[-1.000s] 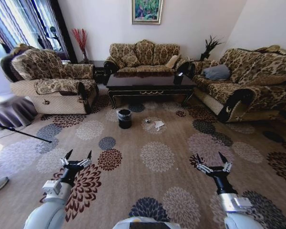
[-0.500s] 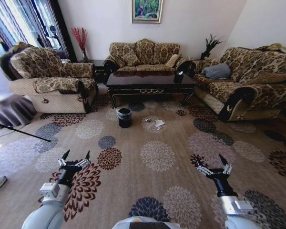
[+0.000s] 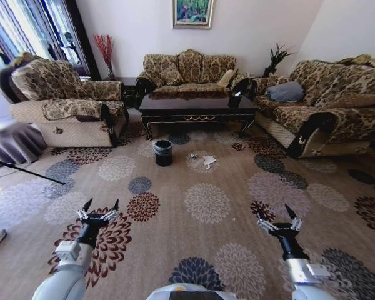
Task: Move to the front of the table and pick up the trash from the floor, then place it into the trash bin.
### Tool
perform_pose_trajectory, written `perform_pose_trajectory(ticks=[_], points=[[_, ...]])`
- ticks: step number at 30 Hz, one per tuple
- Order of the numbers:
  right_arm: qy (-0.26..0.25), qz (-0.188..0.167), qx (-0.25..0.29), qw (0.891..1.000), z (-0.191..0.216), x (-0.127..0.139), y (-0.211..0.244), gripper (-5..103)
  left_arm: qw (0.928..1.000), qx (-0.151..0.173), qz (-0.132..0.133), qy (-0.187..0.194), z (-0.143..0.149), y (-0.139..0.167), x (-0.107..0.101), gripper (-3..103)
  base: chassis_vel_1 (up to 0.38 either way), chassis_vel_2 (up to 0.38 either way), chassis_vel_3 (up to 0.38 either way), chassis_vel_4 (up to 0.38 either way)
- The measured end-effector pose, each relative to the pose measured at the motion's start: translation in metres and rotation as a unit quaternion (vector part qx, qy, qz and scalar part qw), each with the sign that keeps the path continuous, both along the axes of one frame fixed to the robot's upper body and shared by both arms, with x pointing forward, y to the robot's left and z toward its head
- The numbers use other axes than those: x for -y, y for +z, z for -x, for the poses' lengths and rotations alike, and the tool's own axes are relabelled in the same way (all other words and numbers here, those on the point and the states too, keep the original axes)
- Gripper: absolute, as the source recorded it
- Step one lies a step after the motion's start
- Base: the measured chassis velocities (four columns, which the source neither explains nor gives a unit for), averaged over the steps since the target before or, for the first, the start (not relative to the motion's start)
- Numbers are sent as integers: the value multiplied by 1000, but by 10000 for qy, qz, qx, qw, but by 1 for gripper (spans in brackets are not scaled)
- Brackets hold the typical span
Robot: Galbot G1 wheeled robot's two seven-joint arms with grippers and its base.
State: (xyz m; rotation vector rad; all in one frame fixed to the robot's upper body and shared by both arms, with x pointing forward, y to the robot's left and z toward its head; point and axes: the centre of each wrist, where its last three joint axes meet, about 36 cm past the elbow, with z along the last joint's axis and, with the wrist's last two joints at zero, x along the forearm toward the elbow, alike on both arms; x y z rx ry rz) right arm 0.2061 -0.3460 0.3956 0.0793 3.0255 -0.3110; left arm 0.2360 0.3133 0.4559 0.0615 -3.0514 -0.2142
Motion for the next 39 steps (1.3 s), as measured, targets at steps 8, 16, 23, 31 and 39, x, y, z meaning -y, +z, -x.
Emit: perform_pose_trajectory(ticks=[8, 16, 23, 31, 39], points=[[23, -94, 7, 10000, 1, 0, 2, 100, 10000, 8, -55, -3, -3, 0, -4, 100, 0, 0, 0, 0], [31, -110, 22, 9999, 2, -3, 5, 100, 10000, -43, 21, 26, -6, -7, -8, 100, 0, 0, 0, 0], [7, -67, -41, 10000, 3, -4, -2, 100, 9999, -33, 108, 81, -10, -8, -10, 100, 0, 0, 0, 0], [24, -18, -33, 10000, -1, -3, 0, 100, 9999, -49, 61, 84, -10, -8, -12, 100, 0, 0, 0, 0], [28, 3, 10, 10000, -3, -2, 4, 100, 10000, -30, 23, 28, -12, -8, -11, 100, 0, 0, 0, 0]])
